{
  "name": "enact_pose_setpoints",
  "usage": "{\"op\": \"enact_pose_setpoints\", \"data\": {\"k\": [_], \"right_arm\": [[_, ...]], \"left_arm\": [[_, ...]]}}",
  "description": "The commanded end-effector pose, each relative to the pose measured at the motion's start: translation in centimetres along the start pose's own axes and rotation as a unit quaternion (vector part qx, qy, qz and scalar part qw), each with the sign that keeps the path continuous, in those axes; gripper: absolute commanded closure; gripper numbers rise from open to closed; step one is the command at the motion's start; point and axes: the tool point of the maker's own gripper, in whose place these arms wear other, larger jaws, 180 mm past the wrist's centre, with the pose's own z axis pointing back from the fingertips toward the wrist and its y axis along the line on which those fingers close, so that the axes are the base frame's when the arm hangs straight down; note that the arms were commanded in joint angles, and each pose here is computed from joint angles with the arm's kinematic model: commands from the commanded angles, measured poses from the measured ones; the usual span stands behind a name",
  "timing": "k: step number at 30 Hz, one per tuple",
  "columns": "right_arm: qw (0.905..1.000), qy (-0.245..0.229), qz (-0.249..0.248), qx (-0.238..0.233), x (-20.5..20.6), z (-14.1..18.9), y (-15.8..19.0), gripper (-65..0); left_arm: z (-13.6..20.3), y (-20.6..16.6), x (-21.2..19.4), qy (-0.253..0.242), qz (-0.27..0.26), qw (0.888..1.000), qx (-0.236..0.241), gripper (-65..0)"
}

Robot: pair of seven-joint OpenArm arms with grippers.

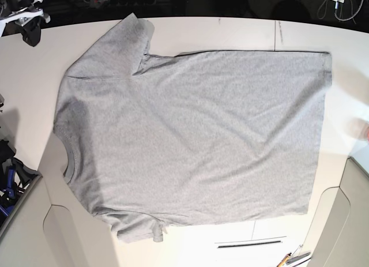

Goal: Fold the T-shirt properly
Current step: 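Move both grippers to the shirt's shoulder corners and grasp them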

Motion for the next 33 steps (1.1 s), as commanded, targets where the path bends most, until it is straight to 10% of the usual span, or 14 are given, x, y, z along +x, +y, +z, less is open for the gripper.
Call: {"op": "enact_pose_setpoints", "data": {"k": [1, 7, 13, 18, 30, 33], "right_arm": [[0.9997, -0.02, -0.014, 0.003, 1.0, -0.2, -0.1, 0.0], [0.9969, -0.065, -0.045, -0.003, 2.1, -3.9, -0.2, 0.0], [0.9957, -0.089, -0.023, -0.007, 3.2, -6.6, 0.9, -23.2], [0.9982, -0.051, -0.03, -0.002, 2.1, -9.0, 2.5, -23.2], [0.9978, 0.019, -0.061, 0.019, -3.2, -12.2, 4.0, -23.1], [0.9976, 0.028, -0.039, 0.049, -3.8, -12.3, 5.5, -11.4]], "left_arm": [[0.4, -0.2, 0.5, -0.011, 0.004, 1.0, -0.007, 0.0], [-0.9, -0.9, 1.6, -0.006, 0.009, 1.0, -0.026, 0.0], [-1.6, -1.3, 3.3, -0.031, 0.013, 0.999, -0.039, 0.0], [-1.9, -1.5, 4.1, -0.04, 0.011, 0.998, -0.043, -25.6], [-2.0, -1.6, 4.3, -0.045, 0.013, 0.998, -0.045, -26.9], [-2.1, -1.4, 5.1, -0.056, 0.01, 0.997, -0.044, -26.9]]}}
